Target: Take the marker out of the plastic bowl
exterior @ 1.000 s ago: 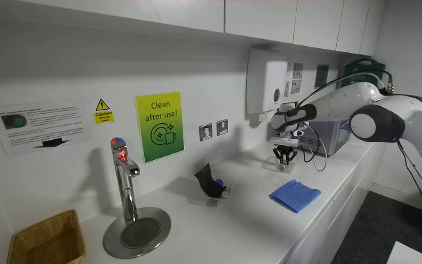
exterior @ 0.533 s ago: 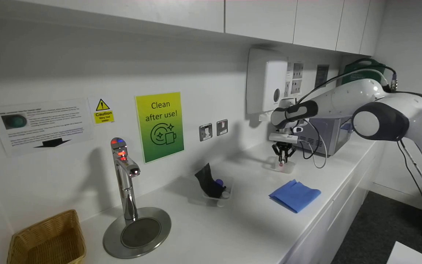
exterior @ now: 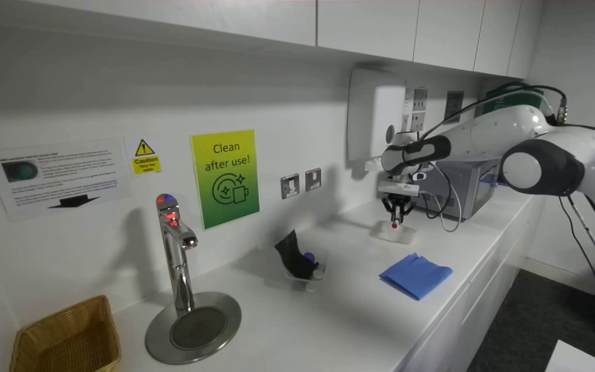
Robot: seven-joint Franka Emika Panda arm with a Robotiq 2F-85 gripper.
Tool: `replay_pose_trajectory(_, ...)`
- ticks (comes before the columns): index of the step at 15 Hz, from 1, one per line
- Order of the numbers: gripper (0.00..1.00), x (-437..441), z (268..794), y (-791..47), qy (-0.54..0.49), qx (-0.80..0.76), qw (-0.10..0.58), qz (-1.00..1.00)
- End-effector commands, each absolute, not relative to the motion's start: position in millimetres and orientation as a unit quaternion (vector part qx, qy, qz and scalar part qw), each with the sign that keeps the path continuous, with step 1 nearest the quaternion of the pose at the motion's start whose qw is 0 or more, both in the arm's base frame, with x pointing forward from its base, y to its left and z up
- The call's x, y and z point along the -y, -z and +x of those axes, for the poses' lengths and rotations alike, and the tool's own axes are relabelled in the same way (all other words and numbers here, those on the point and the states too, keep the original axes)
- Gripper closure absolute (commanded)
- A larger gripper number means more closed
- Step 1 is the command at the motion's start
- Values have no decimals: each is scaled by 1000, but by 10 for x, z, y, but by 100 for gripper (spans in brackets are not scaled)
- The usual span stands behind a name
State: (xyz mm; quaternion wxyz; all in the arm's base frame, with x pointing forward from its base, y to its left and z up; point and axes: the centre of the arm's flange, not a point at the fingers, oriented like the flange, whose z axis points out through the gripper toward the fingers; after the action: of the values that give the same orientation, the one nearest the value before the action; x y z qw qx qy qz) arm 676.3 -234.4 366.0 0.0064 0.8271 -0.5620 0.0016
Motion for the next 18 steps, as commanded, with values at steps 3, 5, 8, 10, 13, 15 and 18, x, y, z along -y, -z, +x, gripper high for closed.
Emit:
replay_pose_trajectory(3, 95, 2228, 6659, -3892, -23, 547, 11, 837)
replay_pose_trajectory(5, 95, 2160, 6663, -3924, -24, 541, 11, 840)
replay_pose_trajectory(8, 95, 1925, 6618, -4013, -10, 514, -8, 858)
replay_pose_trajectory(10, 95, 1743, 6584, -4080, -13, 496, -15, 868)
replay_pose_trajectory(13, 95, 1447, 6532, -4173, -7, 475, -17, 880)
replay_pose_trajectory(15, 95, 1218, 6482, -4133, -7, 472, -7, 882)
replay_pose_trajectory(18, 95, 960, 6372, -3980, 6, 461, 8, 887)
